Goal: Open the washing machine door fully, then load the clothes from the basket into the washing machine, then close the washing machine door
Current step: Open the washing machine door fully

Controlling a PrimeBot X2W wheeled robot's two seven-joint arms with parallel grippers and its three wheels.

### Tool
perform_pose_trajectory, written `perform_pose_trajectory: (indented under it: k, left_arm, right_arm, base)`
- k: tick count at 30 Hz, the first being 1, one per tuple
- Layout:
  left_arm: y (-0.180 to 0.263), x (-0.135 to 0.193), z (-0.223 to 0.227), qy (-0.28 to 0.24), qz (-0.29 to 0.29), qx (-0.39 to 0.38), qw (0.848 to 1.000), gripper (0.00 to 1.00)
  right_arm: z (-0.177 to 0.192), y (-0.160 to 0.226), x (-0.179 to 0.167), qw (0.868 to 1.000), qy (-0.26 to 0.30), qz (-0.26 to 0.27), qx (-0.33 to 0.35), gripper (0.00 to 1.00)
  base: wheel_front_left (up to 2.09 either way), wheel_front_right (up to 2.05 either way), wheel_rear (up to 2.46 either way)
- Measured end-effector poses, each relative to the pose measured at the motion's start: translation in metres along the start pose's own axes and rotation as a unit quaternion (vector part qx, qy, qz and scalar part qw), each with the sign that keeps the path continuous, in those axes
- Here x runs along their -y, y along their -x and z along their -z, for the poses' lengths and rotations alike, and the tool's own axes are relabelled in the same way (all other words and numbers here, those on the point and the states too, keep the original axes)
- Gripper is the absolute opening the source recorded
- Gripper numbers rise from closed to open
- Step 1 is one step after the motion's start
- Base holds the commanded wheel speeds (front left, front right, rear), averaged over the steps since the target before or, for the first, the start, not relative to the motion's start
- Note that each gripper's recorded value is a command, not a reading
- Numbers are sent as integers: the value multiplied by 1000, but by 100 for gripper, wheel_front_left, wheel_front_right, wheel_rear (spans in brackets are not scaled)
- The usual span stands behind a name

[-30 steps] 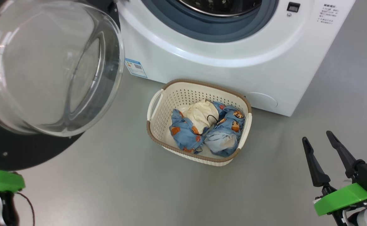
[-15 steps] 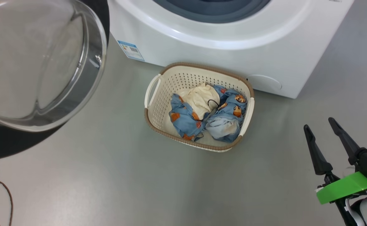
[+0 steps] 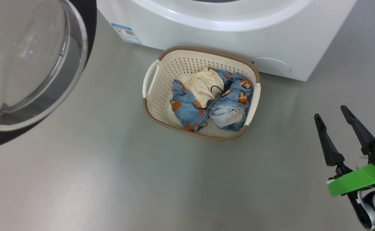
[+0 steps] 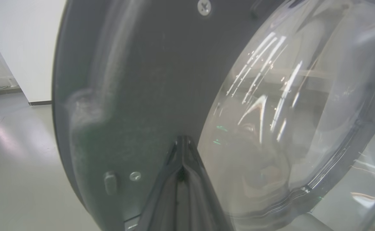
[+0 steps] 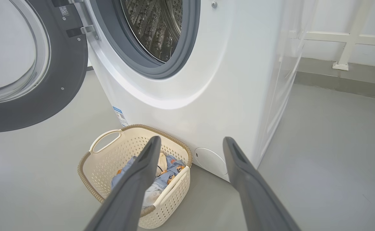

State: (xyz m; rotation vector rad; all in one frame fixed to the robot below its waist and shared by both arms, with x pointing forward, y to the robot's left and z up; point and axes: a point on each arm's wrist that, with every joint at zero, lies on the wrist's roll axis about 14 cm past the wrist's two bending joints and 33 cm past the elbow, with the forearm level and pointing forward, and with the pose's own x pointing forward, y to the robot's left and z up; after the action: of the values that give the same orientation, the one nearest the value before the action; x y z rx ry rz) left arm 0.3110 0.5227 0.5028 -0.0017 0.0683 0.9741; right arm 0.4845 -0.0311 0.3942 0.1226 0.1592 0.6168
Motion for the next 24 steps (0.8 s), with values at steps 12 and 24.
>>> perform_pose_trajectory:
  k: [12,24]
  left_arm:
    - [-14,-7,-1,-21,-22,-1,1000,0]
    - [-14,-3,0,-5,-8,-4,1000,0]
  right_arm:
    - [11,-3,10,1000,-2,6,-9,100]
    - [4,-7,10,1000,4,4,0,100]
  base:
    - [0,0,0]
    - [0,0,0]
